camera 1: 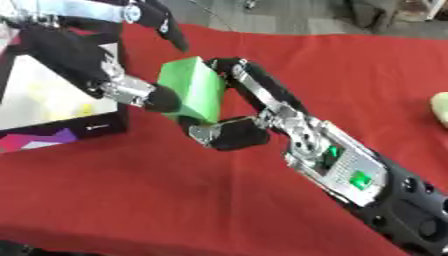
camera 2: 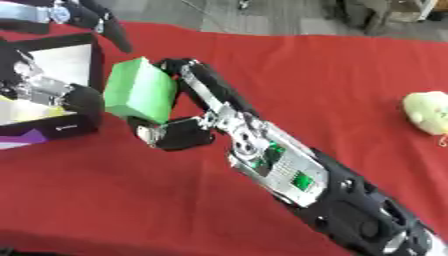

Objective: Pick up the objects with one hand, pass them to the other hand, and then place them into the box on the other side of the table.

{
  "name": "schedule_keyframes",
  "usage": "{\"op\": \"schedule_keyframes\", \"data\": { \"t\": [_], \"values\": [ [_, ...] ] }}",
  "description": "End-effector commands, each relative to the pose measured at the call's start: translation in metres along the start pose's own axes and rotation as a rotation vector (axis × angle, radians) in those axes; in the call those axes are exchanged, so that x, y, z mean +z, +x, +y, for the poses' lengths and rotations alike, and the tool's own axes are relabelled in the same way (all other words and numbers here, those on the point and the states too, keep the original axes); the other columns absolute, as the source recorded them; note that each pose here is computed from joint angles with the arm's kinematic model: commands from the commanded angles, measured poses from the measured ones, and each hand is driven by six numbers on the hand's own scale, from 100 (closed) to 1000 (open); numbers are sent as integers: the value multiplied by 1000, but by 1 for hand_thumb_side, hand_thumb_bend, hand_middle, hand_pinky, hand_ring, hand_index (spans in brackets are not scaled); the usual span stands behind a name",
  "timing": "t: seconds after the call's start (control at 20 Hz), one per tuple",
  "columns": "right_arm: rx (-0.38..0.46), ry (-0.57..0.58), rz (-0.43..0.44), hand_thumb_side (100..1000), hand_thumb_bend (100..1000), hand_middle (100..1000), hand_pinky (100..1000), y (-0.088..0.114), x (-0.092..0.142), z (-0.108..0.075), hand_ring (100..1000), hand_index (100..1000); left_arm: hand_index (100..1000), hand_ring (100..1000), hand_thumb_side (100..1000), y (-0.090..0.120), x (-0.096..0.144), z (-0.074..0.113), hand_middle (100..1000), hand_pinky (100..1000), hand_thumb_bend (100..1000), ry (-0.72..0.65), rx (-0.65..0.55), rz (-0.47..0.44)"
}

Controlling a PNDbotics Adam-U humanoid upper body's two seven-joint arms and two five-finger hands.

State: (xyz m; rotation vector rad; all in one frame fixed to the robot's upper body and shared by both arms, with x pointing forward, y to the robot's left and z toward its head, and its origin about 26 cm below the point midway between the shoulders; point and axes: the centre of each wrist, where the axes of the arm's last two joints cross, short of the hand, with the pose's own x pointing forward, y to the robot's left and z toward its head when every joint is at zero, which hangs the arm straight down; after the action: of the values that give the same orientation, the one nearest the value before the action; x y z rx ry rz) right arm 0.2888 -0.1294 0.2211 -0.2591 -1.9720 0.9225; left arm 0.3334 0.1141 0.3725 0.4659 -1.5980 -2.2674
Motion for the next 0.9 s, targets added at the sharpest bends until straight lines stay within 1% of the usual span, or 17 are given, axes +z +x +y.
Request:
{"op": "schedule_keyframes", "data": {
  "t": [0.05,0.15,0.2,0.25,0.4,0.5,0.55,0.65,0.7,0.75,0.9],
  "values": [
    [9,-9,-47,165,100,445,784,10,-1,-4,520,526,902,917,918,2,4,9,837,948,599,4,-31,26],
    [4,-6,-61,173,100,444,784,11,-1,-4,519,526,905,922,898,0,3,10,842,945,638,4,-48,51],
    [1,-5,-69,161,100,444,784,11,-2,-4,519,526,907,925,891,0,2,10,844,942,666,6,-61,66],
    [-1,-4,-75,162,100,444,784,11,-2,-4,518,525,908,929,887,0,3,10,845,936,714,7,-80,84],
    [-10,4,-94,160,100,444,785,12,-2,-3,518,525,906,930,853,-1,1,9,845,930,741,7,-131,139],
    [-14,8,-104,160,100,444,785,13,-3,-3,518,525,908,932,848,-1,0,9,848,930,757,8,-152,164],
    [-16,10,-108,160,100,444,785,13,-3,-3,517,525,907,931,815,-1,0,9,846,925,772,12,-162,177],
    [-19,13,-116,160,100,444,785,13,-3,-3,517,524,904,931,798,0,-1,9,844,925,760,21,-176,199],
    [-22,14,-121,175,100,444,785,14,-3,-3,517,524,903,931,776,0,-2,8,842,925,778,23,-178,204],
    [-24,15,-126,159,100,444,785,14,-3,-3,516,524,901,930,786,-1,-2,8,841,925,744,23,-178,207],
    [-32,18,-139,165,100,443,784,14,-4,-3,515,523,891,926,730,-2,-5,5,833,920,696,23,-173,211]
  ]
}}
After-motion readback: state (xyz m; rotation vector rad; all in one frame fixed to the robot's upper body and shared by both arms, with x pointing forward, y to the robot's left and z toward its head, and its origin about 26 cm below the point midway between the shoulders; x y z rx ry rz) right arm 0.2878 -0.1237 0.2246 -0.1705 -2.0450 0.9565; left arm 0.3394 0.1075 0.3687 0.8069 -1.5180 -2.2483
